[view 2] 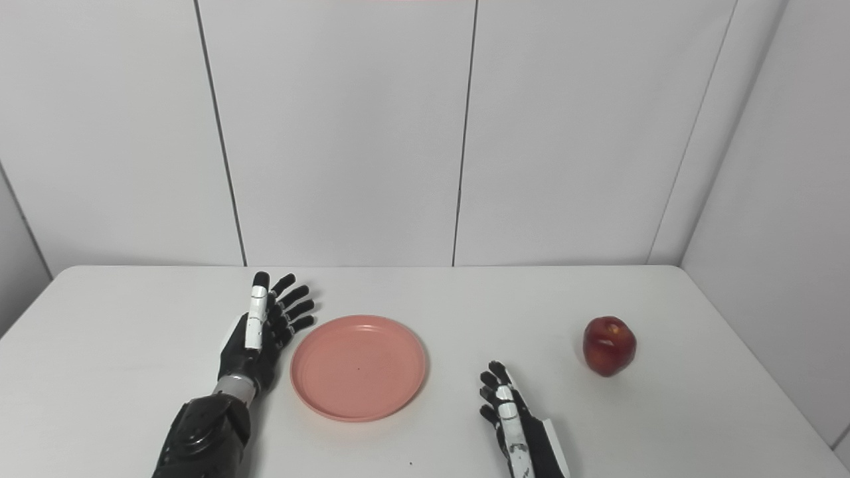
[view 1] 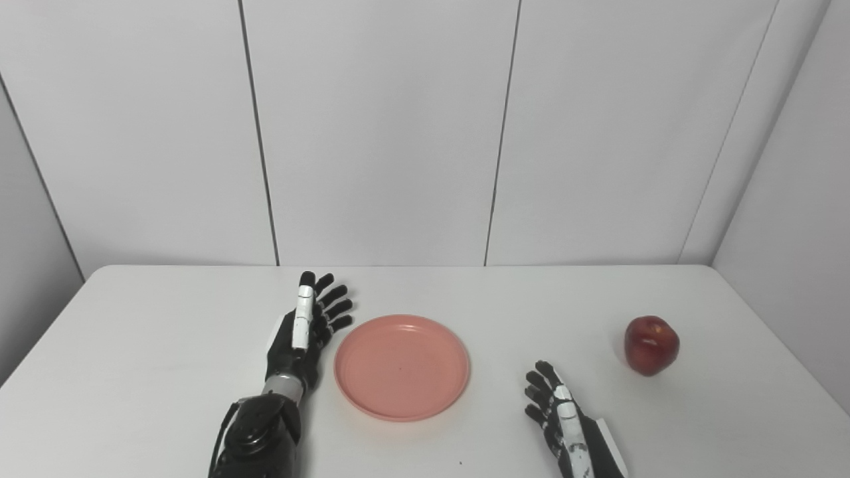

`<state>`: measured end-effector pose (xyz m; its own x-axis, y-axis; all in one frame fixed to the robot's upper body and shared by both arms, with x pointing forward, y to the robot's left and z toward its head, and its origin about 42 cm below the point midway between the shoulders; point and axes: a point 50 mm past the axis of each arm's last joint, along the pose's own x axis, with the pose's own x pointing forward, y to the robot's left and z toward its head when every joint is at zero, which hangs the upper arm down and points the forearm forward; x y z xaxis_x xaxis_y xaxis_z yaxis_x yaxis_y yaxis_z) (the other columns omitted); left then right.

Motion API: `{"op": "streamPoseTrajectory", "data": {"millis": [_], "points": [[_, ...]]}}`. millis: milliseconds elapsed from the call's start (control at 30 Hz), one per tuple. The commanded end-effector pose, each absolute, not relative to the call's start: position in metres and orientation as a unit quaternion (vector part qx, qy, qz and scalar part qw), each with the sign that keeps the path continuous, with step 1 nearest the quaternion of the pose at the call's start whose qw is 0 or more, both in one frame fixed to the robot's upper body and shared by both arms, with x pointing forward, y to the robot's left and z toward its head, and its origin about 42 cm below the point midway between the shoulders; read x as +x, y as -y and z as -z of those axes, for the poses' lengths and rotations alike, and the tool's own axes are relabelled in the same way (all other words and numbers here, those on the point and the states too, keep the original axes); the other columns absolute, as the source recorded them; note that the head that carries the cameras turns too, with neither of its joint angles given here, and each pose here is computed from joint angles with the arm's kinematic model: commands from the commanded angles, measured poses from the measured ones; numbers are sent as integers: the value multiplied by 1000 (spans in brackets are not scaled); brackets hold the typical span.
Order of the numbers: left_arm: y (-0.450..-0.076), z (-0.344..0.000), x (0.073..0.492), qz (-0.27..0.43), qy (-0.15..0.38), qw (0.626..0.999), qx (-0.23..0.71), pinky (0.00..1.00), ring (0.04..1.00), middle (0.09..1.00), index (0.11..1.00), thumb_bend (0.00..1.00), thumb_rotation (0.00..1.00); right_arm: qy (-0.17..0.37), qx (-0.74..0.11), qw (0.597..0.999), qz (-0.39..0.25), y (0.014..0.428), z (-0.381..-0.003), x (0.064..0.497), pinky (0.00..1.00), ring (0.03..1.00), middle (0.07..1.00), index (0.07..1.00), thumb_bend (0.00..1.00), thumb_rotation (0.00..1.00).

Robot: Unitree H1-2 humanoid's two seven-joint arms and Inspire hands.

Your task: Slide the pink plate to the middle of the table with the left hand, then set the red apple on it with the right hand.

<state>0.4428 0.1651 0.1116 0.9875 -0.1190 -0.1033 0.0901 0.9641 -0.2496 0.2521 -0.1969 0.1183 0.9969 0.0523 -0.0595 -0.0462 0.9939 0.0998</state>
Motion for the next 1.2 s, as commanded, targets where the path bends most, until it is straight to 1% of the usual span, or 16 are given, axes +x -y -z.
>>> {"op": "streamPoseTrajectory", "data": {"millis": [0, 133, 333, 467, 633, 733, 867, 933, 1100, 1167], "points": [[-169, -105, 444, 54, -78, 988, -124, 815, 830, 856, 876, 728, 980, -48, 82, 994, -48, 170, -120, 256, 916, 933, 920, 935, 841, 1000], [-172, -103, 444, 53, -81, 988, -124, 807, 826, 862, 873, 719, 988, -48, 81, 994, -48, 166, -121, 256, 915, 932, 919, 933, 841, 1000], [-175, -102, 444, 52, -84, 988, -121, 827, 838, 871, 888, 720, 999, -47, 83, 994, -49, 161, -120, 257, 918, 936, 920, 935, 838, 1000], [-178, -103, 446, 57, -80, 989, -112, 823, 835, 866, 890, 743, 1000, -47, 80, 994, -50, 158, -120, 258, 917, 932, 918, 935, 828, 1000], [-187, -103, 450, 56, -81, 988, -118, 848, 835, 866, 890, 743, 1000, -46, 80, 995, -49, 149, -119, 260, 915, 933, 915, 932, 837, 1000], [-196, -100, 452, 60, -81, 988, -116, 876, 860, 879, 903, 752, 1000, -45, 76, 995, -49, 142, -117, 263, 899, 932, 910, 927, 850, 1000], [-207, -95, 453, 66, -81, 989, -102, 897, 884, 899, 919, 737, 1000, -46, 75, 995, -51, 131, -116, 267, 892, 931, 912, 925, 847, 1000], [-212, -94, 454, 65, -79, 990, -92, 873, 878, 896, 912, 766, 1000, -46, 72, 995, -52, 126, -115, 269, 908, 932, 913, 925, 856, 1000], [-214, -92, 457, 66, -78, 990, -95, 872, 879, 895, 912, 767, 1000, -45, 72, 995, -50, 120, -114, 271, 911, 928, 913, 918, 849, 1000], [-214, -92, 457, 71, -78, 990, -98, 904, 895, 911, 923, 764, 1000, -46, 74, 995, -48, 119, -114, 272, 918, 932, 914, 919, 839, 1000]]}}
